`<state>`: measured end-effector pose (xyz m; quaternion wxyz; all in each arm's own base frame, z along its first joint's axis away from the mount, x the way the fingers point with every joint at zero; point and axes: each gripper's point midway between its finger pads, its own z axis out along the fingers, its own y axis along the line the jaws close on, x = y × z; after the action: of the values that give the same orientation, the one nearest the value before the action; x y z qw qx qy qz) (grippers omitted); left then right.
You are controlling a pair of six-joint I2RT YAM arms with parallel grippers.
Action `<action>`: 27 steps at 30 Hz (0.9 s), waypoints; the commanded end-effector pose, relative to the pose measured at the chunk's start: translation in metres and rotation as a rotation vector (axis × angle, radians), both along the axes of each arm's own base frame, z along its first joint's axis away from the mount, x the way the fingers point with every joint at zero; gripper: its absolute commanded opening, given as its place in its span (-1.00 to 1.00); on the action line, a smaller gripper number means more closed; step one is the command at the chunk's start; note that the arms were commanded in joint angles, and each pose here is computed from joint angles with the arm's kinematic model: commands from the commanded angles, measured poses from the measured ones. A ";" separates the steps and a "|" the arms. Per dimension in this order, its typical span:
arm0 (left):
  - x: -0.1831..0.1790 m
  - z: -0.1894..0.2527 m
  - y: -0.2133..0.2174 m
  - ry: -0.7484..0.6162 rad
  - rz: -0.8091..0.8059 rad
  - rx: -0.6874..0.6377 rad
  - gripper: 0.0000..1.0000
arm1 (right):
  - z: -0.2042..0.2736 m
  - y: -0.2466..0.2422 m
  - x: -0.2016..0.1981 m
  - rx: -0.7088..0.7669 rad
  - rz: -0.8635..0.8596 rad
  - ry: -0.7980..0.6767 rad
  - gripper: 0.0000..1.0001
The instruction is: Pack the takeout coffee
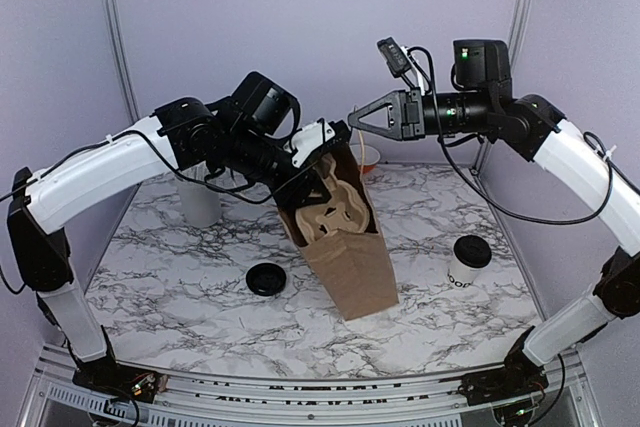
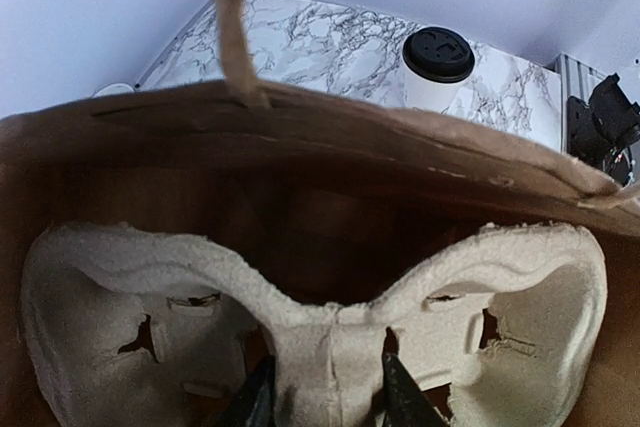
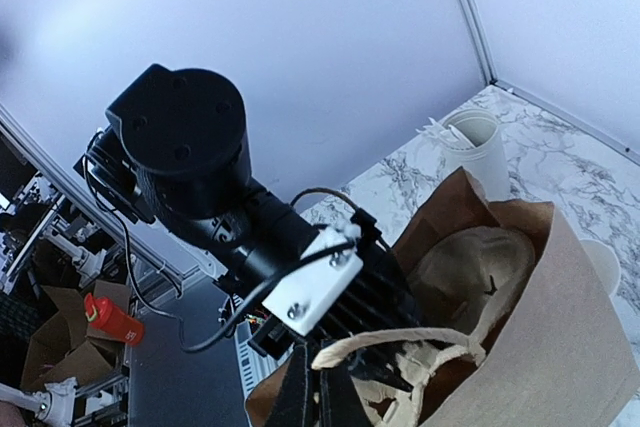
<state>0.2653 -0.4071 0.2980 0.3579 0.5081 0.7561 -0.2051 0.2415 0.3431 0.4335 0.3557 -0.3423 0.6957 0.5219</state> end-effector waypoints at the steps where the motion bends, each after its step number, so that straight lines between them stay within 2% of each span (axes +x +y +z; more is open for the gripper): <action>1: -0.002 -0.019 -0.005 0.022 -0.004 0.065 -0.31 | 0.025 -0.003 0.000 0.060 -0.041 -0.050 -1.00; 11: -0.007 -0.028 -0.028 0.020 -0.041 0.125 -0.29 | 0.017 -0.026 0.009 0.151 -0.056 0.023 -1.00; 27: -0.005 -0.033 -0.057 0.023 -0.060 0.148 -0.27 | 0.002 -0.051 0.018 0.175 -0.106 0.056 -1.00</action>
<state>0.2640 -0.4616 0.2664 0.3132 0.5472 0.7565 -0.1735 0.2639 0.3018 0.4161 0.3657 -0.2528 0.6962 0.5636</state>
